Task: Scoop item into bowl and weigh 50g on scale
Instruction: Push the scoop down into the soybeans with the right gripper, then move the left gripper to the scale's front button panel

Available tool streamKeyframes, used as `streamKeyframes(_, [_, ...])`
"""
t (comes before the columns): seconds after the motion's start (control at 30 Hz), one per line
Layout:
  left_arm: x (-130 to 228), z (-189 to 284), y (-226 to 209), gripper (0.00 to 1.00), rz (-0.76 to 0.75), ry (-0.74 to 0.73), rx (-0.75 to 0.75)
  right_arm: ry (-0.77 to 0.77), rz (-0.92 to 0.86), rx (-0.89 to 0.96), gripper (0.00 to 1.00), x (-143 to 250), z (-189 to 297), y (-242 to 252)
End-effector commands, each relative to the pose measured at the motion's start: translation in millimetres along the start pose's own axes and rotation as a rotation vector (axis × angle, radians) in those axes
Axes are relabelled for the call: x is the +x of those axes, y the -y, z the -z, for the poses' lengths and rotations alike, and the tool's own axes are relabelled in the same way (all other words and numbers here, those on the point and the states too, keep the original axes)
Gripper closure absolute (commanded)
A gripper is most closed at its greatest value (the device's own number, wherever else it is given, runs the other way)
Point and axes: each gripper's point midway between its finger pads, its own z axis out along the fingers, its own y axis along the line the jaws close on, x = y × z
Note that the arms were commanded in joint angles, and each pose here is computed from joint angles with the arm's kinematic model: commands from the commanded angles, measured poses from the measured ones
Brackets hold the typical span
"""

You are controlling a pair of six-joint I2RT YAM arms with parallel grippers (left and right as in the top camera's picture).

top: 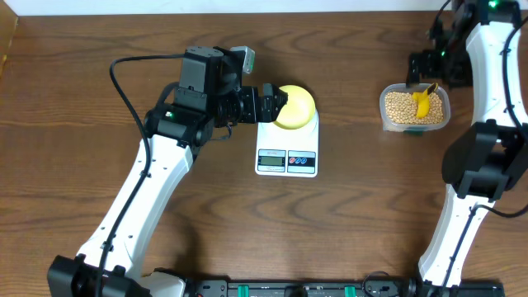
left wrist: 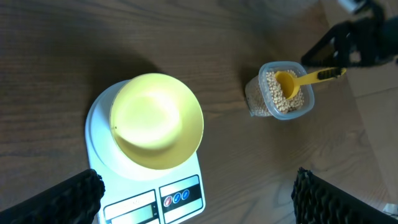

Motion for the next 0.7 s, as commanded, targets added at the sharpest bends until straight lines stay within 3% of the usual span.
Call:
streamKeyframes(0.0, [-6,4,1,0.02,-0.03,0.019,-0.008,0.116,0.002,0.017,0.01,-25,20,4])
streamKeyframes(0.17, [-6,4,1,0.02,-0.03,0.019,-0.008,0.215,0.006,0.023,0.01,-49,25,6])
streamKeyframes(0.5, [-5,4,1,0.04,-0.029,0.017,-0.008,0.217,0.007,0.023,0.01,-49,25,5])
streamKeyframes(0.53, [-5,4,1,0.34,-0.029,0.016,-0.009,0.217,0.007,0.022,0.01,-49,25,5])
streamKeyframes(0.57, [-5,4,1,0.52,-0.029,0.015,-0.009,0.217,0.007,0.022,0.01,-49,25,5])
streamKeyframes(0.63, [-2,4,0,0.79,-0.021,0.002,-0.013,0.217,0.008,0.022,0.01,-50,25,5])
streamKeyframes(0.67, [2,4,-1,0.81,-0.014,-0.013,-0.012,0.217,0.007,0.022,0.01,-50,25,5])
